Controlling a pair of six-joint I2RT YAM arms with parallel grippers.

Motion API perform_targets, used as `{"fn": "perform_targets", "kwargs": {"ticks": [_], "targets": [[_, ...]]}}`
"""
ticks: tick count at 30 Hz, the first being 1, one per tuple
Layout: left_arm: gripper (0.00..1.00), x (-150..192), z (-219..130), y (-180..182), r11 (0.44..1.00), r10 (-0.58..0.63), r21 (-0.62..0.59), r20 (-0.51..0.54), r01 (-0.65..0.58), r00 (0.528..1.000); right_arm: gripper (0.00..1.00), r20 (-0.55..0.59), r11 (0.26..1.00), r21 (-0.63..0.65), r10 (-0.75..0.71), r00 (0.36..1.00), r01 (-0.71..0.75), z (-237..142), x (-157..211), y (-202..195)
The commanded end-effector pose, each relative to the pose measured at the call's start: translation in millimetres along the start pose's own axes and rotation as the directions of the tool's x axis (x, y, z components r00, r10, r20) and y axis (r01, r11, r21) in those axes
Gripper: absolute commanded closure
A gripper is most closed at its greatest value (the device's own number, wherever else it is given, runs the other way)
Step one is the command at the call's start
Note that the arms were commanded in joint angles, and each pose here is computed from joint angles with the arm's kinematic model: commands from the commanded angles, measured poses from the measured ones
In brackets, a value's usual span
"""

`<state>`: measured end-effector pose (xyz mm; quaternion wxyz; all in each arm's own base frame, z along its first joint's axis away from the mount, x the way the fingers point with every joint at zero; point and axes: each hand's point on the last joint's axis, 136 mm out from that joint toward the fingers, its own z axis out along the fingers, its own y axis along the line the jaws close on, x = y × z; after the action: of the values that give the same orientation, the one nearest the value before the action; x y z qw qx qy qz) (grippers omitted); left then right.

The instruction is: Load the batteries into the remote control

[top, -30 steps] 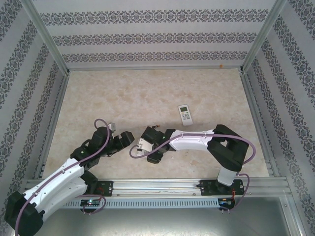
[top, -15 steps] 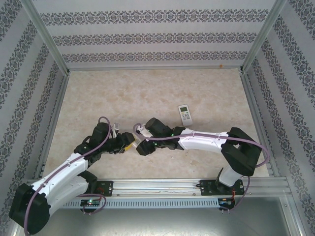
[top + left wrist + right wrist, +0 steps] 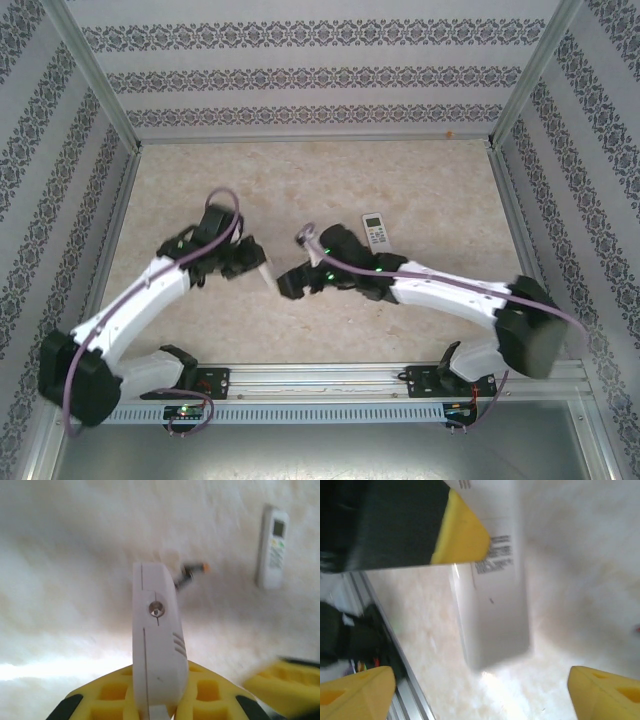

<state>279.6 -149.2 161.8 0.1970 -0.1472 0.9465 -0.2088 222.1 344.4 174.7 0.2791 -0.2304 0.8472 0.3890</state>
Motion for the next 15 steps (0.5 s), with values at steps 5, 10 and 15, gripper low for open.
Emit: {"fn": "perform_targets", "kwargs": {"ticks": [5,10,15], "targets": [[0.94,-114.3,-28.9,86.4,0.461,0.350,-0.825,-0.171,-0.328,0.921,0.09,0.156,0.954,0.189,0.205,0.966,-0.233,-44.7,-11.0,-79.7],[0.94,-163.4,7.9,75.8,0.310,0.350,-0.887,-0.228,-0.343,0.908,0.08,0.149,0.952,0.195,0.208,0.967,-0.235,-51.0,-1.6,-82.1],[0.92,-178.8,71.3,72.4,0.317,0.324,-0.864,-0.288,-0.390,0.901,0.08,0.153,0.948,0.211,0.208,0.966,-0.238,-60.8,7.0,-86.3]]}}
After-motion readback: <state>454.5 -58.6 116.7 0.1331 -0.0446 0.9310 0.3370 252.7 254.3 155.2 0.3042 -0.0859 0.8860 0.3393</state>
